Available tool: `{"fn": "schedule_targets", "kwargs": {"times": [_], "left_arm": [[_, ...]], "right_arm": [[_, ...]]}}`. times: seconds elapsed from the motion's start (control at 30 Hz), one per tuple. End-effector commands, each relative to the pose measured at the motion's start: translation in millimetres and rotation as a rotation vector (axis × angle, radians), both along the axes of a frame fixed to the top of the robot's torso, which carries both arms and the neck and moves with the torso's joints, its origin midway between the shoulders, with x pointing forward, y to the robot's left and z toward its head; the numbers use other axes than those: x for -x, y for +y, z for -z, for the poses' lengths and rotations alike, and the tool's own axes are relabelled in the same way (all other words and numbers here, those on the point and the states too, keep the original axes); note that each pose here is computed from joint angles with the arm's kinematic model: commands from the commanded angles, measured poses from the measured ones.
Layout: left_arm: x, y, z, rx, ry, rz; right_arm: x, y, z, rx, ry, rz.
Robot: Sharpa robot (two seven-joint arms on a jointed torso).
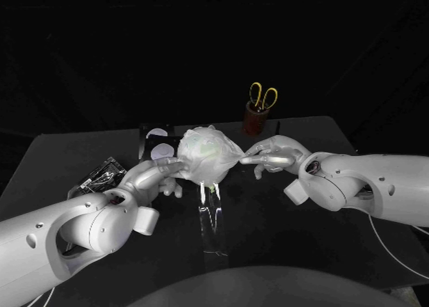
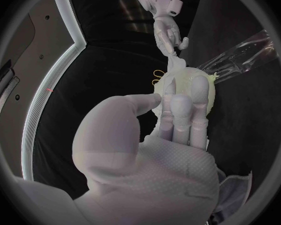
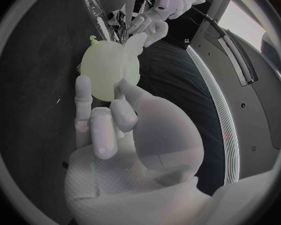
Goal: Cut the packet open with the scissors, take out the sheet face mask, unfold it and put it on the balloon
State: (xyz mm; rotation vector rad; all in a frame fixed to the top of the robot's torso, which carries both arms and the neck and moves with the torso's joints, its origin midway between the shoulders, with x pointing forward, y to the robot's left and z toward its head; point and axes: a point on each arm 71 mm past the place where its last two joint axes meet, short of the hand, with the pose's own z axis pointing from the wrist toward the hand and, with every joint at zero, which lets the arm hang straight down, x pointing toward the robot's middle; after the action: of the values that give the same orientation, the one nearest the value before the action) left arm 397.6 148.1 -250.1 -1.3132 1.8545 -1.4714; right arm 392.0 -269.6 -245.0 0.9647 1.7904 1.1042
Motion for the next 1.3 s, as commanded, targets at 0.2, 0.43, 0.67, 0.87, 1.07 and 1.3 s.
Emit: {"fn": "schedule_targets", "kwargs": {"times": [0.2, 0.43, 0.67, 0.87, 1.07, 1.3], "left_arm": [[4.4, -0.9, 4.2, -0.03, 0.046, 0.075], [2.9, 1.9, 6.2, -0.054, 0.048, 0.058], [0.4, 5.0, 7.0, -0.07, 0.037, 0.034], [-1.4, 6.6, 7.1, -0.074, 0.026, 0.017], [-3.4, 9.1, 7.1, -0.075, 0.015, 0.002], [-4.8, 12.6, 8.0, -0.077, 0.018, 0.007]], "right_arm": [[0.7, 0, 0.7, 0.009, 0.007, -0.026], [2.5, -1, 0.7, 0.013, 0.013, -0.028], [4.5, -5, 1.9, 0.025, 0.019, -0.018], [8.2, -6, 4.7, 0.034, 0.029, -0.016], [12.2, -7, 9.0, 0.043, 0.038, -0.002], [16.7, -6, 15.3, 0.057, 0.056, 0.011]]}}
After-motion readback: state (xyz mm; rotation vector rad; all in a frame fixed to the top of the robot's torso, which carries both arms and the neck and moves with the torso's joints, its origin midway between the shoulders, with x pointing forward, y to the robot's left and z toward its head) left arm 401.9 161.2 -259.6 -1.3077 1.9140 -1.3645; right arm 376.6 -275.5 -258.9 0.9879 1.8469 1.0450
